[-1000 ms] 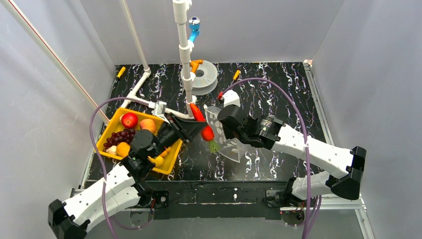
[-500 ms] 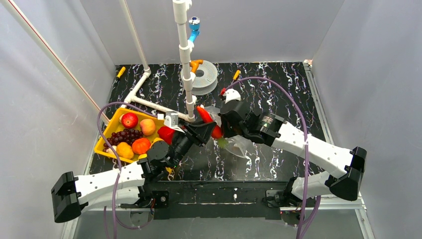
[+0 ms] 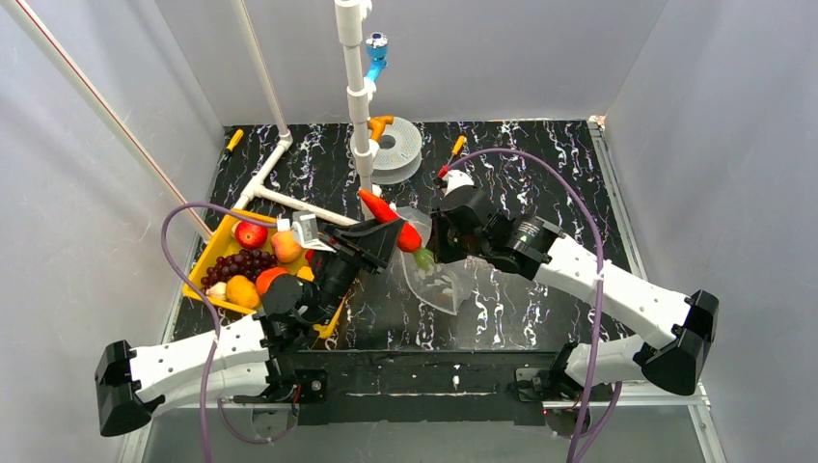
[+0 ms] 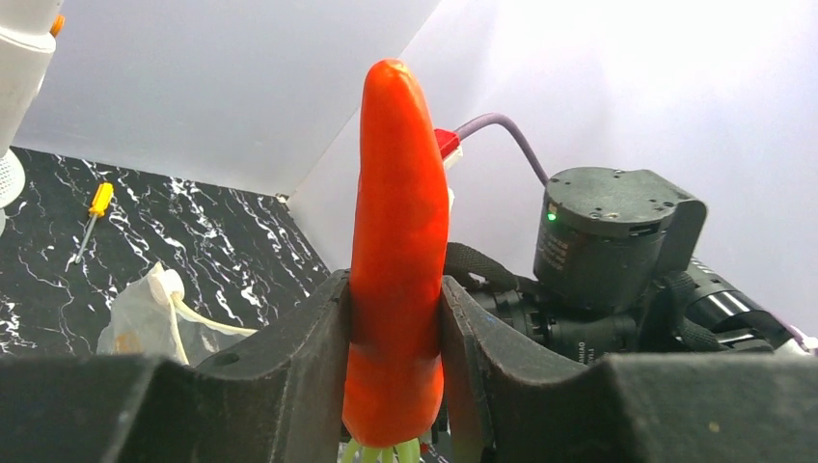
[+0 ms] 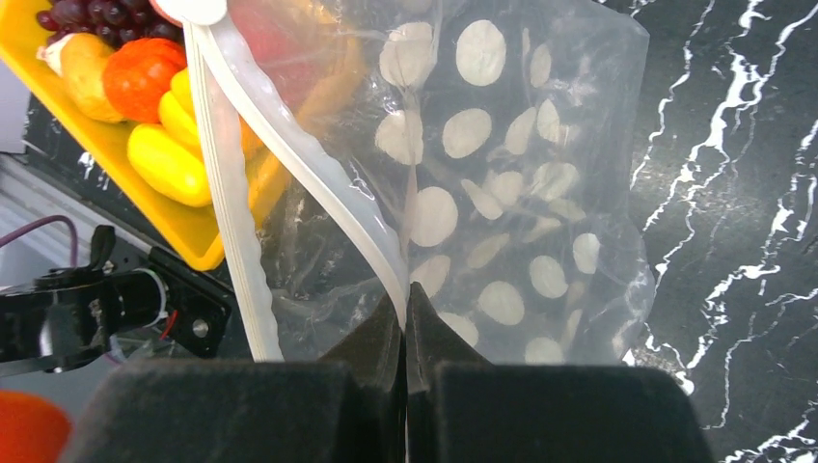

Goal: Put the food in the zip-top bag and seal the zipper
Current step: Place the fake vegetable in the zipper food storage bag.

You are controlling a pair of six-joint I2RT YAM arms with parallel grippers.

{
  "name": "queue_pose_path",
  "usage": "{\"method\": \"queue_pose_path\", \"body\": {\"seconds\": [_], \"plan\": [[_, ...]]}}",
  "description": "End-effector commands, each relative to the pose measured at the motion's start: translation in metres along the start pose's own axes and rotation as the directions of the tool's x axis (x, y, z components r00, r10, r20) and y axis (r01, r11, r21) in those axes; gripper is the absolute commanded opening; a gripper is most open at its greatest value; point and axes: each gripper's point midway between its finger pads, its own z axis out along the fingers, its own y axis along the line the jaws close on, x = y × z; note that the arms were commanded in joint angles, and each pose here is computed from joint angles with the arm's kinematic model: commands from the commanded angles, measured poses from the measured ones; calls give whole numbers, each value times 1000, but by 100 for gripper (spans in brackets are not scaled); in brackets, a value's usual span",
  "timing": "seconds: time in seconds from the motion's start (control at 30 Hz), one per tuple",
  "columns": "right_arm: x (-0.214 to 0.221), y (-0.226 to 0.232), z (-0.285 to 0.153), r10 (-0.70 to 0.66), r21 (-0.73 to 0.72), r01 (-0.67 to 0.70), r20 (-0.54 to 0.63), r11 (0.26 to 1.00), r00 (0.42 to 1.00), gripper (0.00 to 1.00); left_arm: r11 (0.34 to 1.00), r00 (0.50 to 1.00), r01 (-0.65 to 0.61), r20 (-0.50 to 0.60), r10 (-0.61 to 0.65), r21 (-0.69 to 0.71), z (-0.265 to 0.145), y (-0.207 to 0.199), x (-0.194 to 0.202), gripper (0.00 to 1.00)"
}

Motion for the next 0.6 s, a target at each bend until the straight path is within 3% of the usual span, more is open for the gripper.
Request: {"method": "queue_pose_path", "body": {"seconds": [0.0,0.27,0.43,0.57], "plan": [[-10,19,-10,47,-111,-44,26,993,999,1,1000,998,9,66,-8,-6,8,-3,-9,0],[-19,17,-23,133,-186,-124,39,975,990,1,1000,999,10,46,-11,13,2,8,14,0],[-23,9,-24,192,-210,-180,37,961,981,1,996,995,87,53,-86,-20,-8,24,23,0],[-24,7,-23,220,-215,-208,33,954,975,1,997,998,66,4,-66,-43,-9,26,29,0]]}}
